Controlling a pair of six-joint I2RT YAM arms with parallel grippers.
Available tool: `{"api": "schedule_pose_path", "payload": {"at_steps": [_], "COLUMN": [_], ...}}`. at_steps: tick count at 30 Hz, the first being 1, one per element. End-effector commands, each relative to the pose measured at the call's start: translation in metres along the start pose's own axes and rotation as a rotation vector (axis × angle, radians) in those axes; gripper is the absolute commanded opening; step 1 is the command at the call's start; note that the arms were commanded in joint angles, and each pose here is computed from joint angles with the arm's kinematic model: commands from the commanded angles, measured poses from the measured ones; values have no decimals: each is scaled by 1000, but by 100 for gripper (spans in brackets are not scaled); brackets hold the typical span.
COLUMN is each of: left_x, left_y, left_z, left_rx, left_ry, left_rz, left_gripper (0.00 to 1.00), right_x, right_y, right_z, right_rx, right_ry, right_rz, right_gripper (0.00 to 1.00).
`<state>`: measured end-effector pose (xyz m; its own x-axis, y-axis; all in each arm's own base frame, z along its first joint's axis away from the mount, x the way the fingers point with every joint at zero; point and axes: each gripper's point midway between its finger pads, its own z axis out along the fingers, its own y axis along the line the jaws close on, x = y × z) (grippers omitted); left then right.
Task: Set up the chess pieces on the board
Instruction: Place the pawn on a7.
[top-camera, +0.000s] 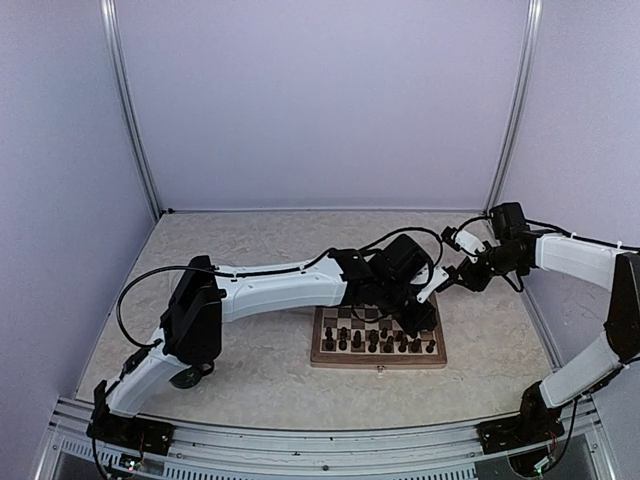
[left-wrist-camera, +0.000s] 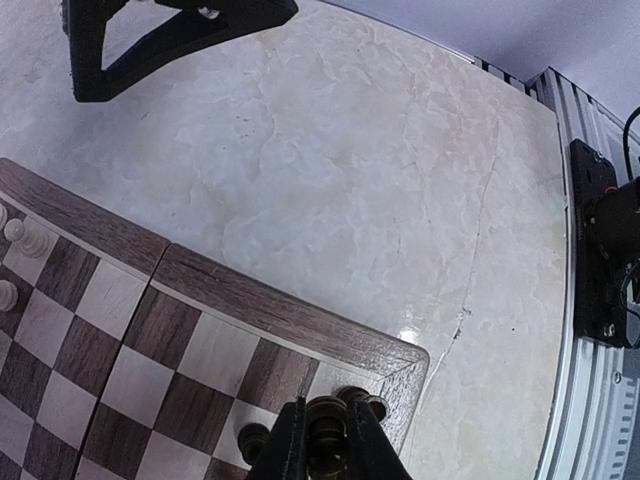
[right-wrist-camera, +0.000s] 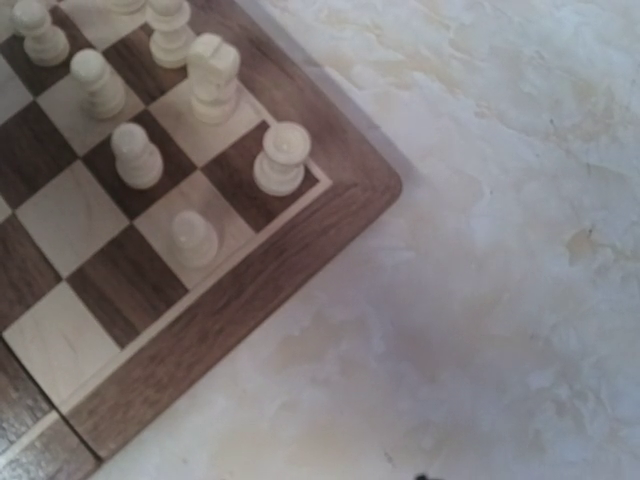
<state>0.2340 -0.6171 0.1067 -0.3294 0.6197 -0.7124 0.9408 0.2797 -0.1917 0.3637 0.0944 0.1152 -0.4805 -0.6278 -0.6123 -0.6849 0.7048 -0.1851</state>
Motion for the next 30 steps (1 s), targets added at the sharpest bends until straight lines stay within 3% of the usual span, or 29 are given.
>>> {"api": "schedule_pose_path", "payload": {"at_steps": [1,30], "left_x": [-8,13], "left_y": [2,10], "left_z": [10,38], "left_rx": [-7,-10], "left_ry": [-42,-15], "left_rz": [3,-26], "left_gripper": [15,18], "right_x": [2,10], "right_y": [0,3], "right_z": [-1,5], "right_rx": [-11,-27], "right_ry": [1,27], "right_rz": [16,18], "right_gripper": [40,40]}}
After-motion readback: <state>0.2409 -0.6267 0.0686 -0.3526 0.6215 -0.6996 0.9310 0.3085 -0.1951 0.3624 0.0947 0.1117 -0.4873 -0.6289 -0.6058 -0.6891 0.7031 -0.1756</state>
